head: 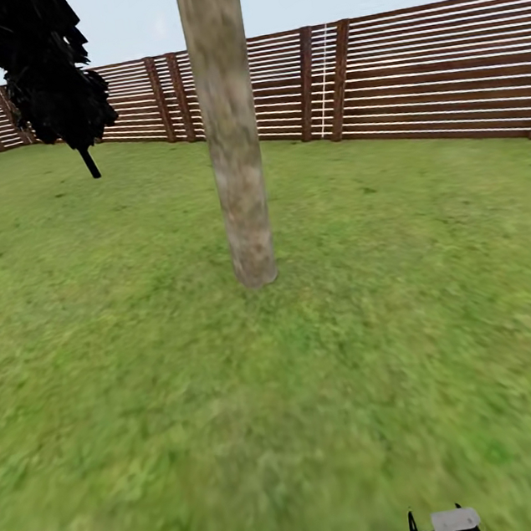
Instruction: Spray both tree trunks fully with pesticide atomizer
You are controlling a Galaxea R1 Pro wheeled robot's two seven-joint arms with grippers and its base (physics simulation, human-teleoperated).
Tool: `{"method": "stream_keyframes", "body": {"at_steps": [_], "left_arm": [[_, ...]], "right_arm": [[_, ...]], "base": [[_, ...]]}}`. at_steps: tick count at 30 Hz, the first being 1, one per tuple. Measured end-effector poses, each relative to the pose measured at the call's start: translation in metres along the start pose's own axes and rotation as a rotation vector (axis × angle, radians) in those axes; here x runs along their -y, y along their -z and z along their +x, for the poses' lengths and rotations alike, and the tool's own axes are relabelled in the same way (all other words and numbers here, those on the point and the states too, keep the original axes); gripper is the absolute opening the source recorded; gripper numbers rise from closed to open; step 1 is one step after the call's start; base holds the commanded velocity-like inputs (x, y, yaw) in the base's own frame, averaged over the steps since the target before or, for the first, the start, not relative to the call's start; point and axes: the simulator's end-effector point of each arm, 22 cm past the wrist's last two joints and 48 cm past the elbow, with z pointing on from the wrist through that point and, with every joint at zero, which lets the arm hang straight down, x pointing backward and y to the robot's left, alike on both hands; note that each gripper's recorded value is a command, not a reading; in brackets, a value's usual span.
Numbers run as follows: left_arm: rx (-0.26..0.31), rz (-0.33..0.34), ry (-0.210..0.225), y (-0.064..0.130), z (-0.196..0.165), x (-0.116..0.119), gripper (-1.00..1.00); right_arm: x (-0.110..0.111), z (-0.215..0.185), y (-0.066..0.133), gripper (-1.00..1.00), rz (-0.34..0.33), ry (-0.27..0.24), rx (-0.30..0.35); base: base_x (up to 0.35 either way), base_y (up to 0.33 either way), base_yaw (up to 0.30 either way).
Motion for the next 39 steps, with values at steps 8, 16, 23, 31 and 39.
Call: {"method": "stream_keyframes", "body": {"at_steps": [8, 16, 23, 31, 39], "left_arm": [[0.000, 0.000, 0.000, 0.0000, 0.0000, 0.0000, -1.00], [0.000, 0.000, 0.000, 0.0000, 0.0000, -0.0001, -1.00], [0.000, 0.000, 0.001, 0.0000, 0.0001, 0.0004, -1.00], [0.000, 0.000, 0.001, 0.0000, 0.0001, 0.0005, -1.00], [0.003, 0.001, 0.001, 0.0002, -0.0014, 0.0007, -1.00]], "right_arm": [[0.0047, 0.0037, 0.0001, 1.00, 0.003, 0.006, -0.006], [0.0021, 0.0033, 0.0006, 1.00, 0.001, 0.003, -0.007], [-0.0016, 0.0026, 0.0013, 1.00, -0.003, -0.001, -0.007], [-0.0012, 0.0027, 0.0012, 1.00, -0.002, -0.001, -0.007], [-0.0008, 0.0011, 0.0011, 1.00, -0.002, -0.002, -0.003]], "base": [[0.342, 0.000, 0.000], [0.342, 0.000, 0.000], [0.342, 0.000, 0.000], [0.342, 0.000, 0.000], [0.342, 0.000, -0.152]]}}
